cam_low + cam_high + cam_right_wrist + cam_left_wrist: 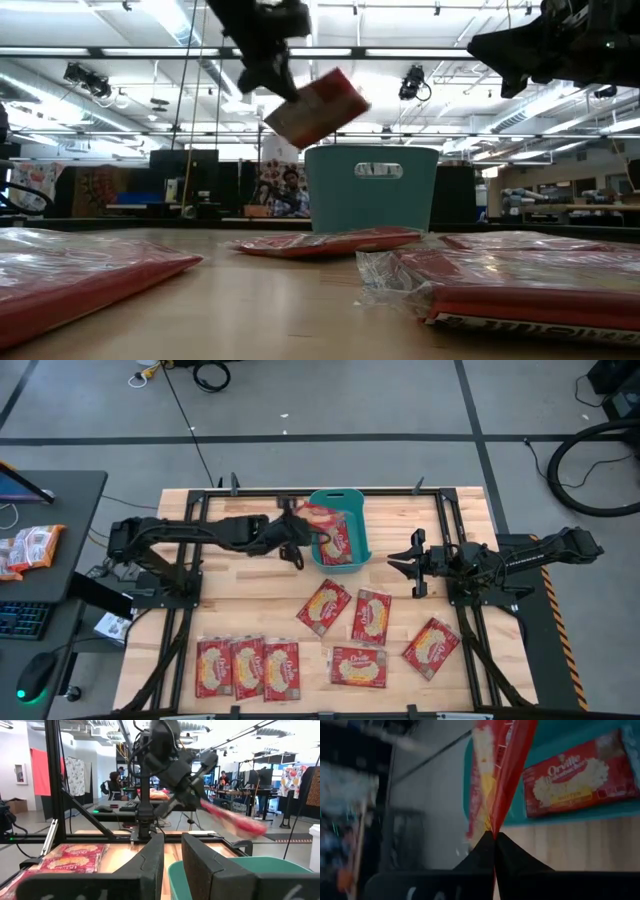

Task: Sort popcorn bags into baskets
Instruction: Put the red popcorn bag into the green bin

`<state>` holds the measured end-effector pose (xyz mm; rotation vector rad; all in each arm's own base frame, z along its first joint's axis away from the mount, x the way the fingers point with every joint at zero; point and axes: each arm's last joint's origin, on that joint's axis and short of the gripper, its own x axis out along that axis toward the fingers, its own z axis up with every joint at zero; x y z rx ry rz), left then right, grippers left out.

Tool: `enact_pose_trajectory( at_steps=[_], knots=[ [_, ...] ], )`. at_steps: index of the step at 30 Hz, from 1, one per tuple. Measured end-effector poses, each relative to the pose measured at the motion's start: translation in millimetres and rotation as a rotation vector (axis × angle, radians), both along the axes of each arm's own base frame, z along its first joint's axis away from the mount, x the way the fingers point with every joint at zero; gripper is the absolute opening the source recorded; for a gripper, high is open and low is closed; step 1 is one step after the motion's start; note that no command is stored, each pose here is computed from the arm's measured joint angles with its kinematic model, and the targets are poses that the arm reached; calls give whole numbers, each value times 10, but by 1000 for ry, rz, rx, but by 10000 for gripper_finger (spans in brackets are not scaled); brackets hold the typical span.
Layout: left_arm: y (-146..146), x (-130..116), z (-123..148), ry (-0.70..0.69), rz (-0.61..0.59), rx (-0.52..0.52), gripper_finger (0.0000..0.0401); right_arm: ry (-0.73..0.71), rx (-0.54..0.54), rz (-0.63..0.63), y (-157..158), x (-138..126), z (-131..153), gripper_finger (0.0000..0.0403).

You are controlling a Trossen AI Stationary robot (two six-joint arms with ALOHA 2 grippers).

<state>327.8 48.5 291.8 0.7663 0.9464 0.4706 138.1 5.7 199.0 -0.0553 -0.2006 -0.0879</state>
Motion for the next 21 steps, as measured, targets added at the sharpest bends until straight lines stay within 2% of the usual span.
enact_pose_trajectory(
  at_steps=[5,8,11,14,17,21],
  knots=[
    [68,249,-196,162,-294,119,2,13,-2,4,2,15,-17,73],
    [110,380,-358,299,-464,236,2,15,-3,2,2,20,-21,73],
    [196,481,-491,392,-586,336,3,16,-3,0,2,21,-22,73],
    [286,550,-579,444,-679,415,4,14,1,1,2,22,-21,73],
    [383,585,-615,472,-723,482,4,17,2,1,1,24,-24,73],
    [490,570,-623,490,-790,509,5,21,2,0,1,28,-29,73]
  ],
)
